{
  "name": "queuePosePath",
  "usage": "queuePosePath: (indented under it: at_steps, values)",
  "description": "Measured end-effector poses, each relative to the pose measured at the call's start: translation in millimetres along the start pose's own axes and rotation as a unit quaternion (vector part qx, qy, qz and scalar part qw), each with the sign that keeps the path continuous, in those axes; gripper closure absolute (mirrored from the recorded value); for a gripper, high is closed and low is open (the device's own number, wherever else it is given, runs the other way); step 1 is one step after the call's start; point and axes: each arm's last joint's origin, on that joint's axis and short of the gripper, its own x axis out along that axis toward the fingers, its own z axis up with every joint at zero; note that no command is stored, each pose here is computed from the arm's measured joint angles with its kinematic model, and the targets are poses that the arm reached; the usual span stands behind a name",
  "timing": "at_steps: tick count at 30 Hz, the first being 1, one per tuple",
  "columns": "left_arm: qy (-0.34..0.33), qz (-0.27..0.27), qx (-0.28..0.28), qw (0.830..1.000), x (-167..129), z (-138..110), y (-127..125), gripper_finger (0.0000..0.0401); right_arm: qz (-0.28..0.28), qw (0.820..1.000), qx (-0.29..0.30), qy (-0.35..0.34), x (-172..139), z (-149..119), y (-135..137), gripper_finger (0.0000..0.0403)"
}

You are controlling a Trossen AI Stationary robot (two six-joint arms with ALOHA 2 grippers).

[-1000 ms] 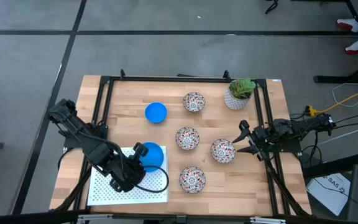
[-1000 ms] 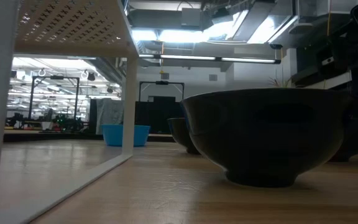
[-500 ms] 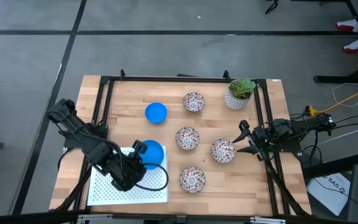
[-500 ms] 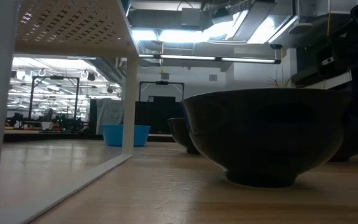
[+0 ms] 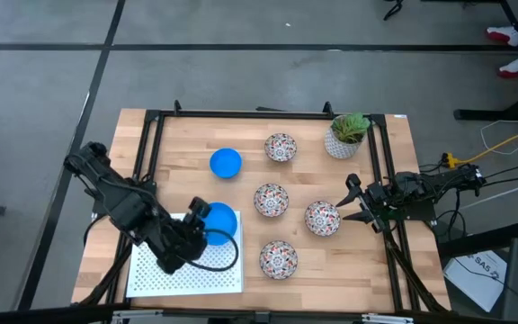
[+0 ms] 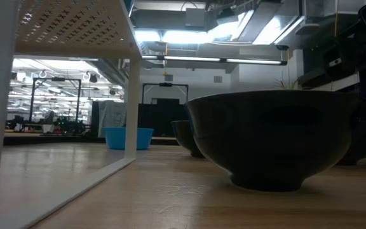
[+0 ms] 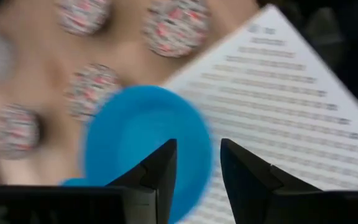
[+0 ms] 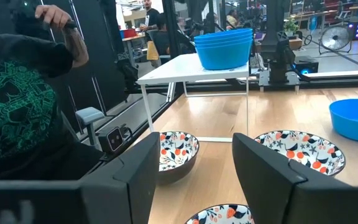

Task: Pick & Place Mini bowls
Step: Stack the left stacked blue bowls on top of the right stacked blue bowls on the shelf, then stack the blue bowl on top of the stacked blue bowls on the shelf

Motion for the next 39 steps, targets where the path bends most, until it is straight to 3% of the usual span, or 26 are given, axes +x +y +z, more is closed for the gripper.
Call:
queuePosePath:
  at_steps: [4, 7, 17, 26, 30, 39]
  values:
    - [-0.018, 0.073, 0.034, 0.997, -12.0, -1.9, 14.2, 0.0287, 0.0, 1.0, 0.001, 0.0, 0.0, 0.0, 0.0, 0.0202]
    - [-0.019, 0.095, 0.028, 0.995, -17.0, -6.5, 30.8, 0.0289, 0.0, 1.0, 0.0, 0.0, 0.0, 0.0, 0.0, 0.0202]
    - [0.006, 0.137, -0.103, 0.985, -30.4, -36.4, 101.1, 0.0292, 0.0, 1.0, 0.0, 0.0, 0.0, 0.0, 0.0, 0.0202]
    - [0.054, 0.193, -0.223, 0.954, -20.9, -61.7, 155.5, 0.0298, 0.0, 1.0, 0.0, 0.0, 0.0, 0.1, 0.0, 0.0202]
    - [0.09, 0.199, -0.256, 0.942, -9.1, -76.9, 172.7, 0.0299, 0.0, 1.0, 0.0, 0.0, 0.0, 0.2, 0.0, 0.0202]
    - [0.117, 0.153, -0.315, 0.929, 9.7, -108.7, 204.3, 0.0305, 0.0, 1.0, 0.001, 0.0, 0.0, 0.2, 0.1, 0.0202]
